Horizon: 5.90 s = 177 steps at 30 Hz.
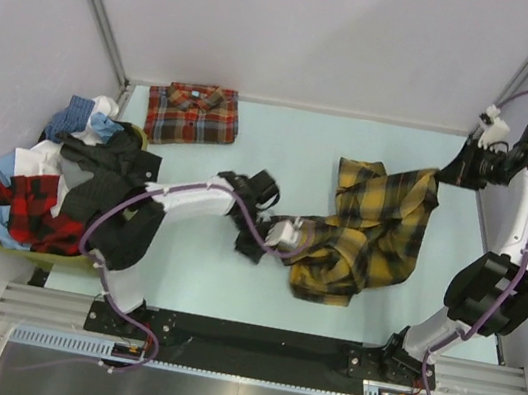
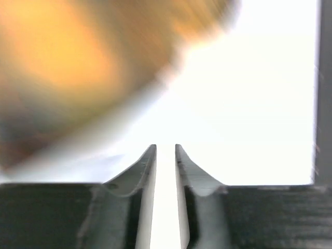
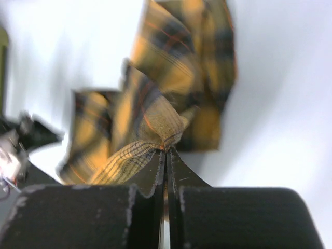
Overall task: Fold and stack the long sleeve shirts
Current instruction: Flatten the shirt out
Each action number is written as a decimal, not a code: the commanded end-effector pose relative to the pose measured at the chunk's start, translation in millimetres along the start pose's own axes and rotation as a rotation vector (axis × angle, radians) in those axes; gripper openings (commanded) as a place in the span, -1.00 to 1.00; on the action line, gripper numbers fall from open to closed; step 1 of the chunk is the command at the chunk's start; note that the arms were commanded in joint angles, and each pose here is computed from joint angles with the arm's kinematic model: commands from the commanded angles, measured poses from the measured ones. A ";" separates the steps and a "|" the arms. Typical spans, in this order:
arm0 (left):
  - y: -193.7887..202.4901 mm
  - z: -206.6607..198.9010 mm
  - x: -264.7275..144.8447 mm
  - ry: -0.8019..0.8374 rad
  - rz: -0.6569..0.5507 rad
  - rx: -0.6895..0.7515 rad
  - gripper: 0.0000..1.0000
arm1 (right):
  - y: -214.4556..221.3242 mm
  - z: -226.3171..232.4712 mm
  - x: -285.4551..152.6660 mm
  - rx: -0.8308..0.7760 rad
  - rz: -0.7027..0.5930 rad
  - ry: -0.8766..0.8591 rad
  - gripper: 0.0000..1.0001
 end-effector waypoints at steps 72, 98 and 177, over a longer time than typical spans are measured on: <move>-1.7 99.5 -104.1 -0.433 0.036 0.115 0.57 | 37.9 59.9 16.5 -0.039 -0.020 -0.212 -1.00; -2.2 127.4 -77.2 -0.952 0.002 0.368 0.48 | 35.0 18.2 20.9 0.069 -0.020 -0.183 -1.00; 105.0 101.3 -153.2 -0.500 0.096 -0.393 -1.00 | -9.5 -65.9 134.3 0.228 -0.017 -0.120 0.48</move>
Point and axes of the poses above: each gripper's point midway between its finger pads, its own x axis out along the fingers, its own z axis along the line the jaws close on, y = z × x, the point moved 6 cm from there along -x, back along the fingers, and after that the axes turned 6 degrees about -x, right-handed, at the moved point
